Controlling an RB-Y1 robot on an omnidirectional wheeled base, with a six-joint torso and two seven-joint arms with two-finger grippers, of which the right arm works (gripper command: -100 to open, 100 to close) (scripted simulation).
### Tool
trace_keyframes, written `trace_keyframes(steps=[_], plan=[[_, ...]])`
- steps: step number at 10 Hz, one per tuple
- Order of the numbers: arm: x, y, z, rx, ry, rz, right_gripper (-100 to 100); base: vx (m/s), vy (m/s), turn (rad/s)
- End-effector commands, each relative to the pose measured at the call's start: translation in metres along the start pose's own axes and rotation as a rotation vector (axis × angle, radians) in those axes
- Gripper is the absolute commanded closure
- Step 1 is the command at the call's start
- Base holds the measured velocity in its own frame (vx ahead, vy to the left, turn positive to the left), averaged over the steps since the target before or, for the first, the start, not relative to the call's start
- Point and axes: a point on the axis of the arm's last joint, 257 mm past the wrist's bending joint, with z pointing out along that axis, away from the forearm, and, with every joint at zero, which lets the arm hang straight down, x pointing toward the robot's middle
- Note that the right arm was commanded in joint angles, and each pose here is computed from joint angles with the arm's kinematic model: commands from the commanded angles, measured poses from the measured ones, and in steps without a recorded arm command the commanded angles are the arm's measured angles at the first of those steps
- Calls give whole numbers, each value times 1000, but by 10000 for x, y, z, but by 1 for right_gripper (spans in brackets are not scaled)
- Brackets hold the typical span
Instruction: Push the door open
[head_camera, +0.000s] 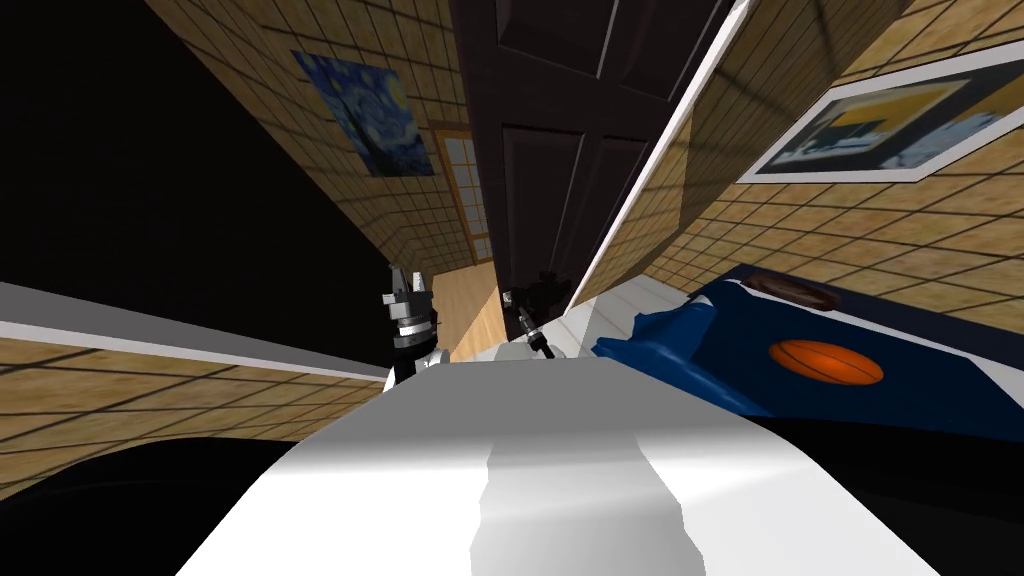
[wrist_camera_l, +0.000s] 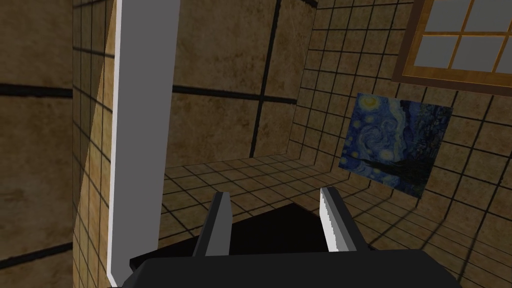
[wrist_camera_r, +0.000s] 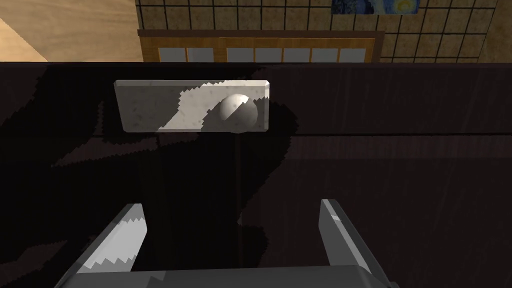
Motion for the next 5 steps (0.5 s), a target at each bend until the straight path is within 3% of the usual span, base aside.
trace_keyframes(steps=[1, 5], plan=[[-175, -39, -60, 9, -8, -26, -100, 133, 38, 28], [-276, -60, -81, 15, -17, -36, -100, 137, 77, 18]])
